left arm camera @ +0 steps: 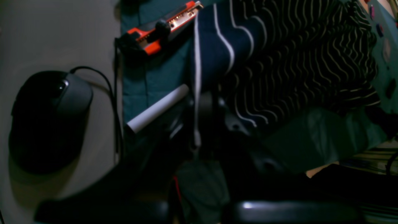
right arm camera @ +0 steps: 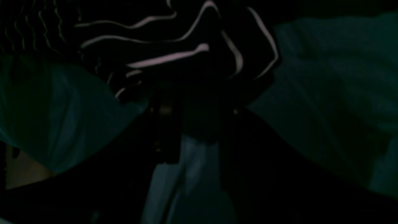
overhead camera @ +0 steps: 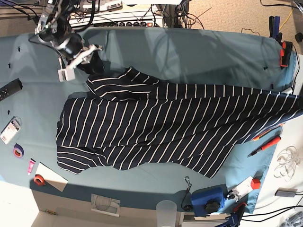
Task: Layout the t-shirt on the table in an organized manner, then fold the t-shirt properly
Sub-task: 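Grasp the shirt corner near the right gripper and hold it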
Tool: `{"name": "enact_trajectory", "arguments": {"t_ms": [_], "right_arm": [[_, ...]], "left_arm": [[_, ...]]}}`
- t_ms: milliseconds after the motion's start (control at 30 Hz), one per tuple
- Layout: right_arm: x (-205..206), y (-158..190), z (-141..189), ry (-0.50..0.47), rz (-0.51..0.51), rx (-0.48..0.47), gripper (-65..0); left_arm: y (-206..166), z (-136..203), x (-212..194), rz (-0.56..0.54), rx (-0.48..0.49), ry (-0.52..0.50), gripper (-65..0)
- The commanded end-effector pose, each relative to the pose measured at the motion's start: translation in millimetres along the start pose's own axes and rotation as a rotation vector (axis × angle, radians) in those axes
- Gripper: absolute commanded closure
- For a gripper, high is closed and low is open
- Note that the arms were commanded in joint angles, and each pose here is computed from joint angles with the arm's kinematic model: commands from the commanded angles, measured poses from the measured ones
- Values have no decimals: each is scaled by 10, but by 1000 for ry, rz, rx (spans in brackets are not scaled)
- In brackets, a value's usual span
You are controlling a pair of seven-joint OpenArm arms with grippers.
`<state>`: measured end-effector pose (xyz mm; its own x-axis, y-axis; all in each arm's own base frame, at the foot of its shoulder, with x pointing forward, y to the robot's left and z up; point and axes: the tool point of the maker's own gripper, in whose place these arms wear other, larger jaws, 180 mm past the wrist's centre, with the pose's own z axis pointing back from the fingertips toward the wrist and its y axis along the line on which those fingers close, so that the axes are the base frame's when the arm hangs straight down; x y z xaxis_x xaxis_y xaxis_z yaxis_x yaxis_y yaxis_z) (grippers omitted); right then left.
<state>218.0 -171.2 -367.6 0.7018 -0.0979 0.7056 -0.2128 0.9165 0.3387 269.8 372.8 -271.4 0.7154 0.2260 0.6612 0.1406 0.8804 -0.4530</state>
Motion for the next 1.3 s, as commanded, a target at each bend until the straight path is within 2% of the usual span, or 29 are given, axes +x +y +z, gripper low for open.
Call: {"name": "enact_trajectory", "arguments": {"t_ms": [0,167,233,333,533,700,767,800,867,933,1133,1267], "right_arm": [[185,14,16,-61,14,8,-212],[417,-29,-26,-122,27,-13,-212],[458,-114,-49,-119,24,-63,-212],[419,-151,-111,-82,28,-108,-211],[327,17,-297,-21,53,-110,-211],[126,-18,-360,97,93,-181,-211],[146,-57,-349,87,103,-200,-210],[186,-76,-342,66,106,-207,-193],[261,-88,-338,25,111,-212,-99],[266,-117,-332,25,123,-228,-5],[27,-417,-210,170,103,-395,0],[25,-367,-227,178,144,-363,0]], "left_arm": [[-24,111,204,-42,4,-42,0],[-24,110,203,-41,4,-42,0],[-24,111,204,-42,4,-42,0],[-23,111,204,-42,4,-41,0],[-24,111,204,-41,4,-42,0],[-24,111,204,-41,4,-42,0],[-23,110,201,-41,4,-41,0],[-24,111,204,-42,4,-42,0],[-24,110,203,-41,4,-42,0],[-25,110,204,-41,4,-42,0],[-21,110,192,-39,5,-39,0],[-21,109,187,-39,4,-38,0]]}}
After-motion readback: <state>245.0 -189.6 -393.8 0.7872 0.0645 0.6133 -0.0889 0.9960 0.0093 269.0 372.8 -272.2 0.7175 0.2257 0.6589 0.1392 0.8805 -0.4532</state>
